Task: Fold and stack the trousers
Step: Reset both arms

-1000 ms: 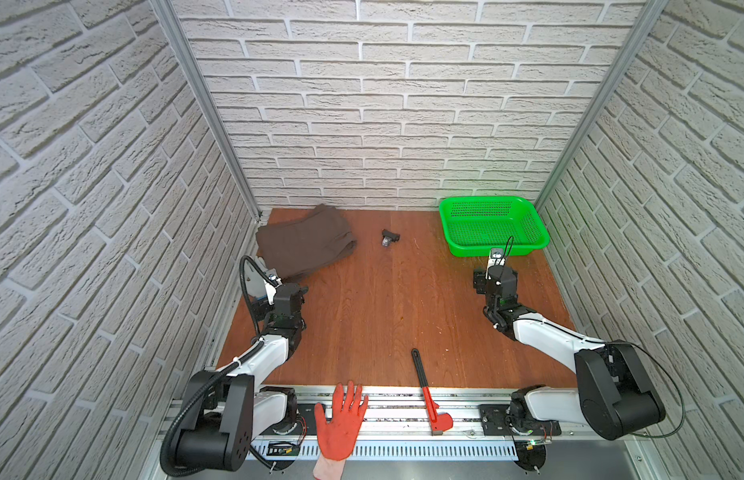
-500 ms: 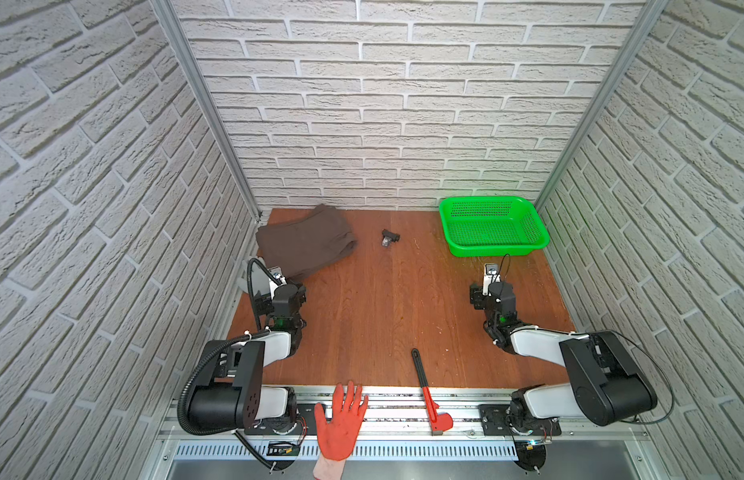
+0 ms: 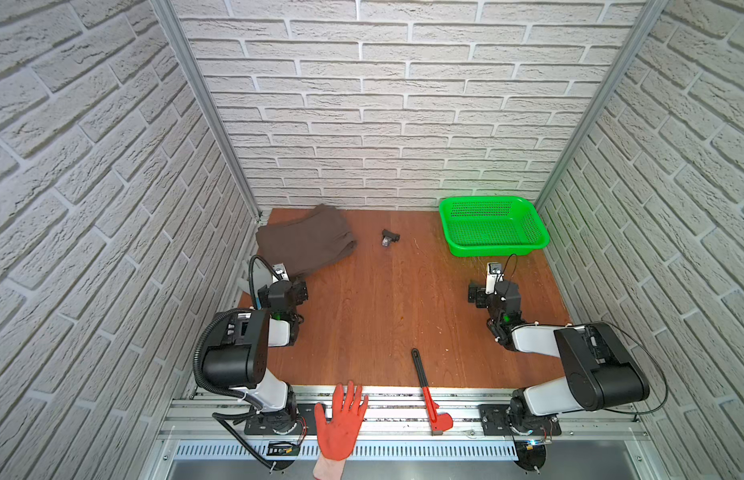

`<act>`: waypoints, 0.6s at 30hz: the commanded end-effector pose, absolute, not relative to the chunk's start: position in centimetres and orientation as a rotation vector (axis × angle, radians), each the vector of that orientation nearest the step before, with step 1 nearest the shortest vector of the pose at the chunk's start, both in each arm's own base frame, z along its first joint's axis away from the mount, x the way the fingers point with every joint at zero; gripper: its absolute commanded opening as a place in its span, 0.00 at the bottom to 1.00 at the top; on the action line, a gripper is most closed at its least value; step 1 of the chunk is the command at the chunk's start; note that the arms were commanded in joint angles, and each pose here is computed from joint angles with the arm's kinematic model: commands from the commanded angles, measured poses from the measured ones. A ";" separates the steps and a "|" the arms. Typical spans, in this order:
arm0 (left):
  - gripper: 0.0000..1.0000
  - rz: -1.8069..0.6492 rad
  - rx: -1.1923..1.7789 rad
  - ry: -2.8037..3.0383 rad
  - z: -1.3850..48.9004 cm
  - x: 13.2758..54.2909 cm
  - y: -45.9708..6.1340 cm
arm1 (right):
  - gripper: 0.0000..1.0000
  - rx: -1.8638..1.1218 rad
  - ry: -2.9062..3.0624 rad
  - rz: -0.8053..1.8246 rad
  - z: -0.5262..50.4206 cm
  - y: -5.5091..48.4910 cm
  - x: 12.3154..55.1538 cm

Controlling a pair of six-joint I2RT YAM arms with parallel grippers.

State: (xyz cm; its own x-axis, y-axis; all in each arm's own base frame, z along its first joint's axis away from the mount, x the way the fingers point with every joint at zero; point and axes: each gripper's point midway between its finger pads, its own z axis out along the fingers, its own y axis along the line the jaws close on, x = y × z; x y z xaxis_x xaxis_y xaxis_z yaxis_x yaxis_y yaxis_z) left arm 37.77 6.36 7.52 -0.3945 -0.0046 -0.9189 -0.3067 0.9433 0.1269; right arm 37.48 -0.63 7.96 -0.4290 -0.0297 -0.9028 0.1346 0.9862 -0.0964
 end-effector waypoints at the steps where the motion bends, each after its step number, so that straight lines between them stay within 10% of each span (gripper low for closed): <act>1: 0.98 0.309 -0.222 1.878 9.3 38.7 6.2 | 0.99 0.088 1.944 -0.154 9.6 -0.4 38.3; 18: 0.98 0.309 -0.223 1.881 9.3 38.7 6.2 | 1.00 0.087 1.943 -0.154 9.6 -0.4 38.3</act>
